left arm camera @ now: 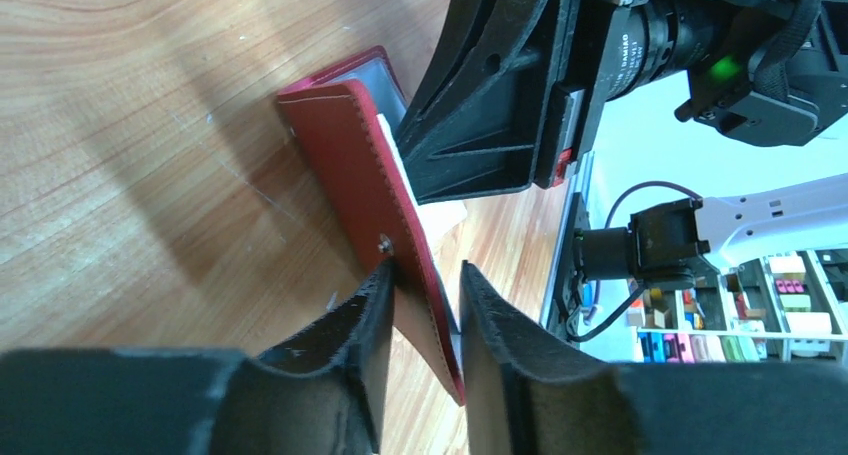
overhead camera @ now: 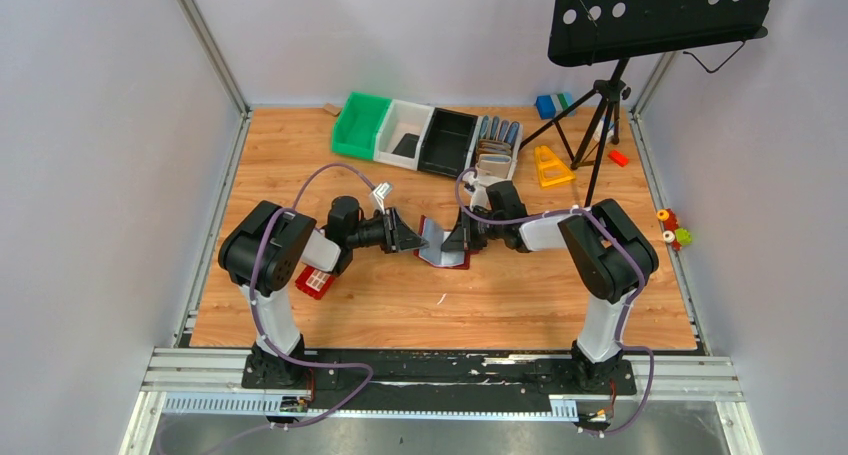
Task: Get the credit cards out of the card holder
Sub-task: Remove the credit card from the card holder.
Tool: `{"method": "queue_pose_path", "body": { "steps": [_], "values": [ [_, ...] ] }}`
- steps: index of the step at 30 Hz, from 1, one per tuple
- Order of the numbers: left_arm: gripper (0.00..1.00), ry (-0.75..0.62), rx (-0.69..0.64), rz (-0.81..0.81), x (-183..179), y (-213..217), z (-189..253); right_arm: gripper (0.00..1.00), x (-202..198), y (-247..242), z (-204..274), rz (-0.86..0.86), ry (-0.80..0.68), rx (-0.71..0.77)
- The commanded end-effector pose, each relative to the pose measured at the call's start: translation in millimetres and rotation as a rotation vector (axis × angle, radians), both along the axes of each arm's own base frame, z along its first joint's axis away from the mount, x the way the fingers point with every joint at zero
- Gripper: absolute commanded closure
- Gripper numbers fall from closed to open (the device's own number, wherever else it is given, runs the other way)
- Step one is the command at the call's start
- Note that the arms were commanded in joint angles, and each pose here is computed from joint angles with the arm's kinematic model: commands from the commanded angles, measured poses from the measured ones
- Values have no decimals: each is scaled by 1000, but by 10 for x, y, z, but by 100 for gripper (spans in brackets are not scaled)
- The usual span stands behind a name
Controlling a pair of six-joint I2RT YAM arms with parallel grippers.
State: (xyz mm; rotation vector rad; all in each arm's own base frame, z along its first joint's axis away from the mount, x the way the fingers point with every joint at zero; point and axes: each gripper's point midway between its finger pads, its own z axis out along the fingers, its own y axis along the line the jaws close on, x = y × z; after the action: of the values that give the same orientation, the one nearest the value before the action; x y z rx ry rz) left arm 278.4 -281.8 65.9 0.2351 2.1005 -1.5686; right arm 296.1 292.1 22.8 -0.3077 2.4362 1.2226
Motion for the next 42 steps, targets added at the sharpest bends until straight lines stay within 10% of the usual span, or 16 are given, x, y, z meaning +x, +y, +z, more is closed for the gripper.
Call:
{"method": "queue_pose_path", "body": {
  "steps": [1, 18, 42],
  "values": [
    [69, -59, 1, -15, 39, -45, 90, 100, -36, -16, -119, 13, -3, -55],
    [100, -96, -61, -37, 4, -71, 304, 100, -16, -76, -197, -7, 7, -111],
    [100, -141, 646, 111, -130, 305, 237, 96, -181, -74, 98, -85, 1, -93]
  ]
}}
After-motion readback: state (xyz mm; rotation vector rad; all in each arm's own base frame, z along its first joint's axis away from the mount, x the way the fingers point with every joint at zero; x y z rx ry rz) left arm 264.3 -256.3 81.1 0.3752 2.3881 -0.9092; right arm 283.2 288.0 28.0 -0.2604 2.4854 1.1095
